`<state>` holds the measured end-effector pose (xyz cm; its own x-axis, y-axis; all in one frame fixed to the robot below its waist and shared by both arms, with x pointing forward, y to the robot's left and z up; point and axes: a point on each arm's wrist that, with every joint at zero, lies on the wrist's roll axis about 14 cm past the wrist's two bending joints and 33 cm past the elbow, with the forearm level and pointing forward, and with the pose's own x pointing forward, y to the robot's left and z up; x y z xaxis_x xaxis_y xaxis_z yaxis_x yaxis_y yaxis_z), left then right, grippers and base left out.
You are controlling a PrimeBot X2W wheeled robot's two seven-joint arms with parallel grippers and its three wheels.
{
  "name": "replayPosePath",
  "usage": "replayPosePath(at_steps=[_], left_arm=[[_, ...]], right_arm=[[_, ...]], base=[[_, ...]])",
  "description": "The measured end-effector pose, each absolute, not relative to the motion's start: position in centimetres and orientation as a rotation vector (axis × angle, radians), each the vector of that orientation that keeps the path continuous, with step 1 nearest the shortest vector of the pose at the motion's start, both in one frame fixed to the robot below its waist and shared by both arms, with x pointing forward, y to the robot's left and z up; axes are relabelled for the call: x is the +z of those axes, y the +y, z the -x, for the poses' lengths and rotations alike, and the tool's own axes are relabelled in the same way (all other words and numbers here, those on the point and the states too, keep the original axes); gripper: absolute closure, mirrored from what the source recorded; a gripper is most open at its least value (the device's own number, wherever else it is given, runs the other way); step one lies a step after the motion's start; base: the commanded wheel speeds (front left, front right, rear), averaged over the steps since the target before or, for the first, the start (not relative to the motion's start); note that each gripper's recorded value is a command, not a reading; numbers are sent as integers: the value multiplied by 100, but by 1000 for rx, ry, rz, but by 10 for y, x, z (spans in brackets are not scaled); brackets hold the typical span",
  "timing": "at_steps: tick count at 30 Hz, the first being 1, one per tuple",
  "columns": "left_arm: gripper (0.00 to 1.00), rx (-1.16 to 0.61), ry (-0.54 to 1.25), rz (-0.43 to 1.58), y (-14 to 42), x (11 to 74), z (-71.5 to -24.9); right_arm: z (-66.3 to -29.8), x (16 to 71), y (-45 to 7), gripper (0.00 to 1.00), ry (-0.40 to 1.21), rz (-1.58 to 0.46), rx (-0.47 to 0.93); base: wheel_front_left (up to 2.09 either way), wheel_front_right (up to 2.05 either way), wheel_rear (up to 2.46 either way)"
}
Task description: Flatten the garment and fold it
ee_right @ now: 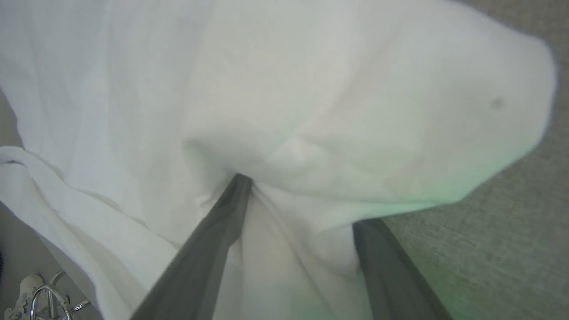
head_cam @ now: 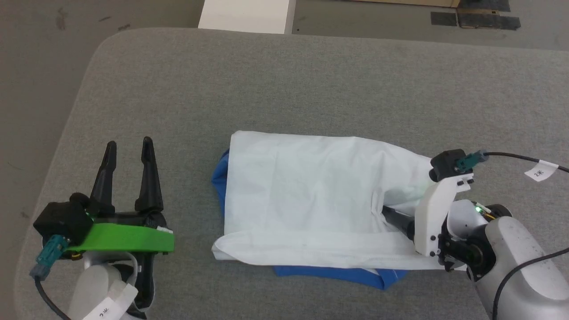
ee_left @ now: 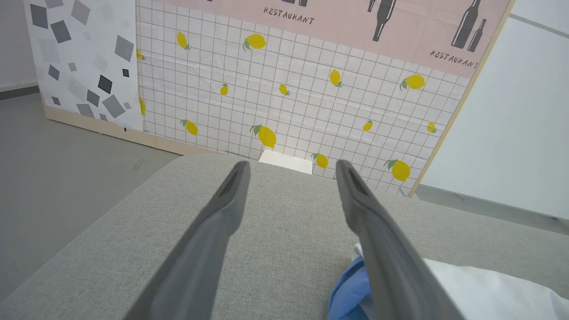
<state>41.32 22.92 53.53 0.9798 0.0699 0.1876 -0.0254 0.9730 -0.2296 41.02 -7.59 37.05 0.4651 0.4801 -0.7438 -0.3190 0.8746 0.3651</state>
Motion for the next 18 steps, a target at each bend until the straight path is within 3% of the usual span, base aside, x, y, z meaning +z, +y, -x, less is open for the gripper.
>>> replayPosePath(at_steps=[1, 2, 3, 13, 18], left_arm=[[0, 52, -194, 231, 230, 534, -413], [0, 54, -193, 233, 230, 534, -412], [0, 55, -193, 234, 230, 534, -412], [0, 63, -217, 247, 231, 542, -409], [0, 53, -230, 252, 227, 547, -407]], right_arm=[[-410, 369, -76, 33, 978, -179, 494], [-411, 369, -77, 84, 977, -177, 492], [-413, 369, -78, 100, 969, -179, 485], [-424, 380, -97, 100, 883, -232, 406], [-424, 385, -149, 100, 877, -221, 292]], base=[[0, 0, 0], [0, 0, 0], [0, 0, 0], [0, 0, 0], [0, 0, 0]])
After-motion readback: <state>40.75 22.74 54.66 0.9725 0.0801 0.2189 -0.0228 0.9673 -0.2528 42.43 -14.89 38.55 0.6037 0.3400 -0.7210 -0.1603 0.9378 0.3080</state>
